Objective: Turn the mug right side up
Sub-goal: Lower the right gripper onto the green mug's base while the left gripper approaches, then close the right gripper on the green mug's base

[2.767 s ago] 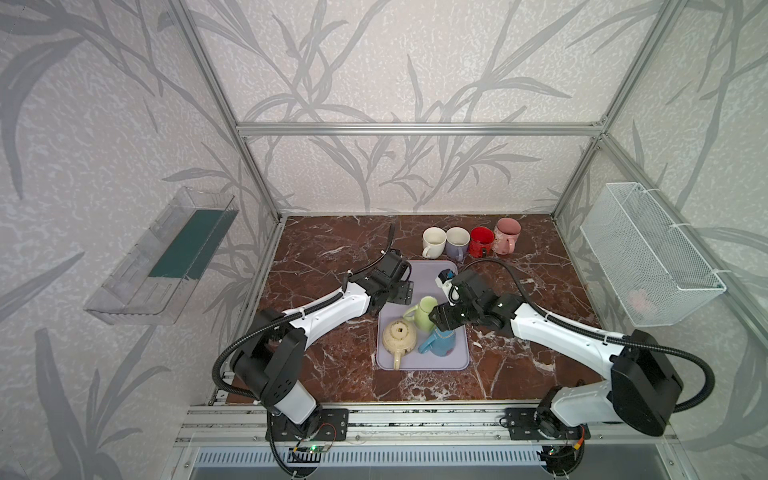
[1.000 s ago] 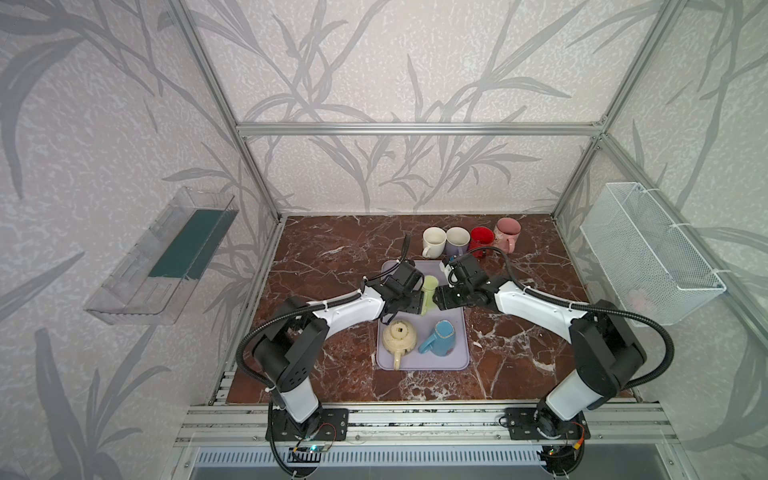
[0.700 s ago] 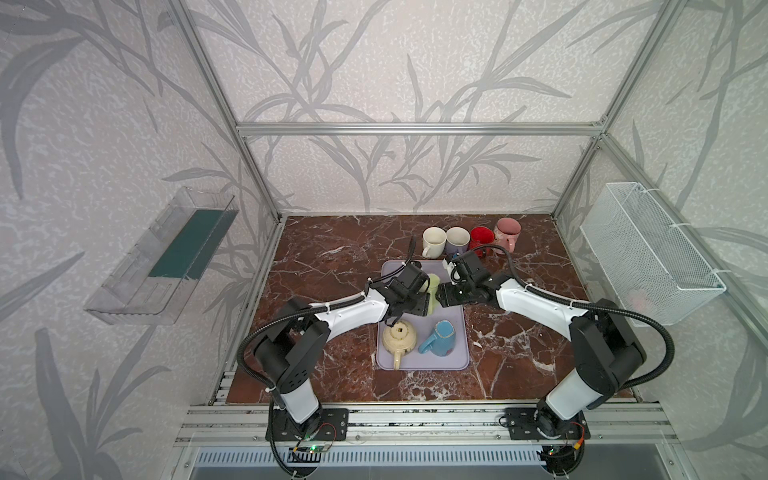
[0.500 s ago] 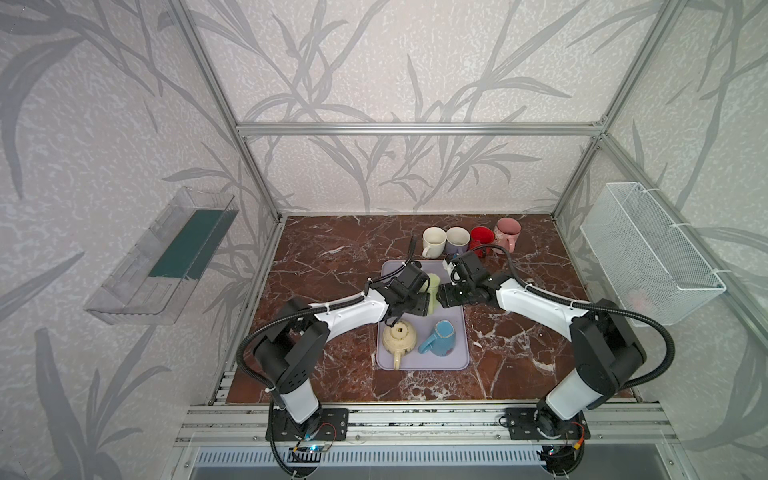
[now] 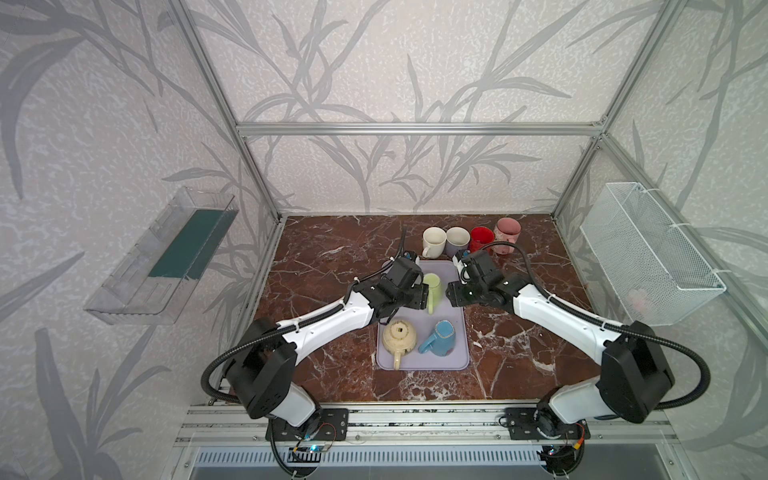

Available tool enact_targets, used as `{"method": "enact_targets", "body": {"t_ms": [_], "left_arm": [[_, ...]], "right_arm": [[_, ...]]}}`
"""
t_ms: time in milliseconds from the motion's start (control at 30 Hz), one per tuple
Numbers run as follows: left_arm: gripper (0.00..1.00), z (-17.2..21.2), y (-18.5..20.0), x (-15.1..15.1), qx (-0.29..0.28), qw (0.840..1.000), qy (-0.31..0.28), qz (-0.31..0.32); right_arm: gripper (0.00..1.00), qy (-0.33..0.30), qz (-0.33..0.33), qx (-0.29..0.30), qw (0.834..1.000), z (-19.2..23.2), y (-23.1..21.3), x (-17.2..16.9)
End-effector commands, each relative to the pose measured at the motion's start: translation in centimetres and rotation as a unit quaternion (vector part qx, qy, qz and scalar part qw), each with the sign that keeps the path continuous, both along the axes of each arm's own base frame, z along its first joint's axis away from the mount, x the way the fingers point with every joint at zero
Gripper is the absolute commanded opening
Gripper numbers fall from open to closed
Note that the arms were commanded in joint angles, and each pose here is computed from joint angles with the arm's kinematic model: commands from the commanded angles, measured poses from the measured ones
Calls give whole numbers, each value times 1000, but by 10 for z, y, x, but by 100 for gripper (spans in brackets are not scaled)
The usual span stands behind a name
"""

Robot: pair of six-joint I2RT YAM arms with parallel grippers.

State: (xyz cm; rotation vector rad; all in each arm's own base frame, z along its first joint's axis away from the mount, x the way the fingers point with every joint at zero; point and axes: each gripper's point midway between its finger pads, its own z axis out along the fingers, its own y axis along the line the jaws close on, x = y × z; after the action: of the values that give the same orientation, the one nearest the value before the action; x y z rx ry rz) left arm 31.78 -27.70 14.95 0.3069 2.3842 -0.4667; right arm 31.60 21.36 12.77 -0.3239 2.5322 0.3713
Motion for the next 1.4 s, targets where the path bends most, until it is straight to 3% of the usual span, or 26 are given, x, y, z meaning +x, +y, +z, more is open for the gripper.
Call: {"method": "enact_targets", "body": {"t_ms": [0, 267, 800, 1067, 1367], "left_arm": [[74, 12, 9, -7, -3, 1000, -9, 8], [75, 41, 25, -17, -35, 998, -54, 22], [76, 44, 52, -37, -32, 997, -65, 32], [76, 41, 55, -41, -24, 997, -63, 26], [76, 39, 53, -38, -21, 997, -65, 24]], "right_arm": [[57, 4, -4, -20, 1000, 0, -7, -16], [52, 8, -3, -17, 1000, 0, 15, -28], [53, 16, -21, -23, 999, -20, 67, -11], [52, 34, -30, -85, 995, -47, 67, -3], [39, 36, -30, -135, 990, -52, 49, 1]]}}
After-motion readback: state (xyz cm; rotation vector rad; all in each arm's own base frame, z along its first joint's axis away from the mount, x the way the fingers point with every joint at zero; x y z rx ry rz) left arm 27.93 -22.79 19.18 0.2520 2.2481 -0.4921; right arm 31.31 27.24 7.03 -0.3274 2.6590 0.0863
